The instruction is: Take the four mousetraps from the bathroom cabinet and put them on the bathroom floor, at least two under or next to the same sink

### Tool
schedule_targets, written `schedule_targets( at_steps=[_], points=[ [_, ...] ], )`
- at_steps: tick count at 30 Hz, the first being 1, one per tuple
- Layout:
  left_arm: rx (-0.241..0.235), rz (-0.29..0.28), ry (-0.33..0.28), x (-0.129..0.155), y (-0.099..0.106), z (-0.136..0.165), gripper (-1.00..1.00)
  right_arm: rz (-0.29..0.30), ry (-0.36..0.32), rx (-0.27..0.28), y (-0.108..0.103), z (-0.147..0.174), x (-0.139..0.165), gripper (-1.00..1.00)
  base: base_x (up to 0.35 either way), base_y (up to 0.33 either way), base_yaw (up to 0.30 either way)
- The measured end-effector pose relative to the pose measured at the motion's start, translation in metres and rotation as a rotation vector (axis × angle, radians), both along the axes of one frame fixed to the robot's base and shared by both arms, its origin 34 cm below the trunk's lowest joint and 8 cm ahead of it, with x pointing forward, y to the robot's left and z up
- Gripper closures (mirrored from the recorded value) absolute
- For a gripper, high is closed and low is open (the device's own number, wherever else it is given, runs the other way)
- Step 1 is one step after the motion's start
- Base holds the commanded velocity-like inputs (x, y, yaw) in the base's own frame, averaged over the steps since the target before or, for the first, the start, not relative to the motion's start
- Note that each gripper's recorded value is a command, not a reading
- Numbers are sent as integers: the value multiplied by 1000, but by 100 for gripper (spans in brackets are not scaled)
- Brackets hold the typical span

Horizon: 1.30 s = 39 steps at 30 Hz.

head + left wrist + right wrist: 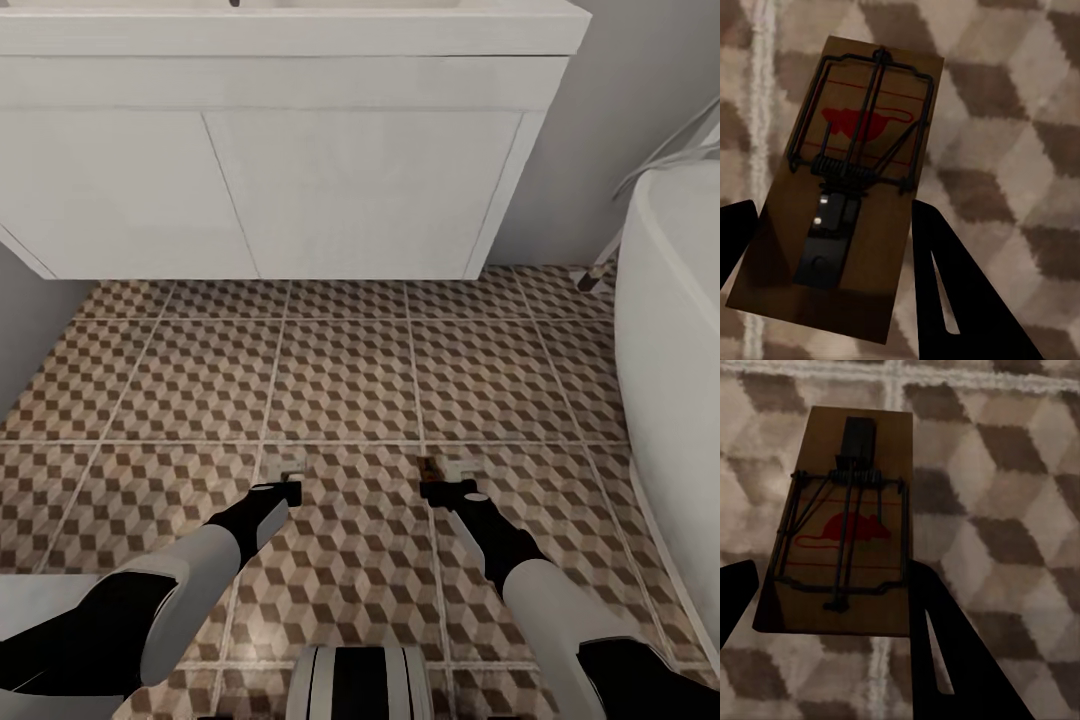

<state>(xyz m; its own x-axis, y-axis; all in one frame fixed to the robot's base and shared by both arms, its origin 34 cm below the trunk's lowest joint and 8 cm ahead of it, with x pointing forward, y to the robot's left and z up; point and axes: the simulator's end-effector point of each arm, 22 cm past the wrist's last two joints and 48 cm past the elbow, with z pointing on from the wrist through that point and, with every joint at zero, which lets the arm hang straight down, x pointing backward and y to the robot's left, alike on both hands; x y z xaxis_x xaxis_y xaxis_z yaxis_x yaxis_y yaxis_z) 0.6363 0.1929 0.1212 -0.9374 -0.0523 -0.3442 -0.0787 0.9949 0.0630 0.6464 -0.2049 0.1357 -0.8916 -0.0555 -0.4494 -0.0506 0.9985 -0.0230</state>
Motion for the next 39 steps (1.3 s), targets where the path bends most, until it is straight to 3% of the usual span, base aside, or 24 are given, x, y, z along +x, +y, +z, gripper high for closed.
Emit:
schedule_targets(
  at_steps=[7,14,20,26,31,36,39],
  points=[
    [4,2,-11,4,3,1,100,-1,-69,5,1,7,13,100,0,0,0],
    [-15,18,-198,88,0,52,100,44,-146,0,17,29,43,100,0,0,0],
    [-26,-19,-98,116,2,94,100,100,-141,-20,49,75,98,100,0,0,0],
    [-15,-49,-116,186,3,170,100,137,-220,-44,71,134,166,100,0,0,0],
    [9,-52,-102,201,10,175,100,140,-227,-56,69,143,177,100,0,0,0],
    [15,-24,-203,210,15,156,100,146,-227,-55,71,142,178,100,0,0,0],
    [11,-7,-313,222,15,156,100,151,-228,-50,72,133,173,100,0,0,0]
  ],
)
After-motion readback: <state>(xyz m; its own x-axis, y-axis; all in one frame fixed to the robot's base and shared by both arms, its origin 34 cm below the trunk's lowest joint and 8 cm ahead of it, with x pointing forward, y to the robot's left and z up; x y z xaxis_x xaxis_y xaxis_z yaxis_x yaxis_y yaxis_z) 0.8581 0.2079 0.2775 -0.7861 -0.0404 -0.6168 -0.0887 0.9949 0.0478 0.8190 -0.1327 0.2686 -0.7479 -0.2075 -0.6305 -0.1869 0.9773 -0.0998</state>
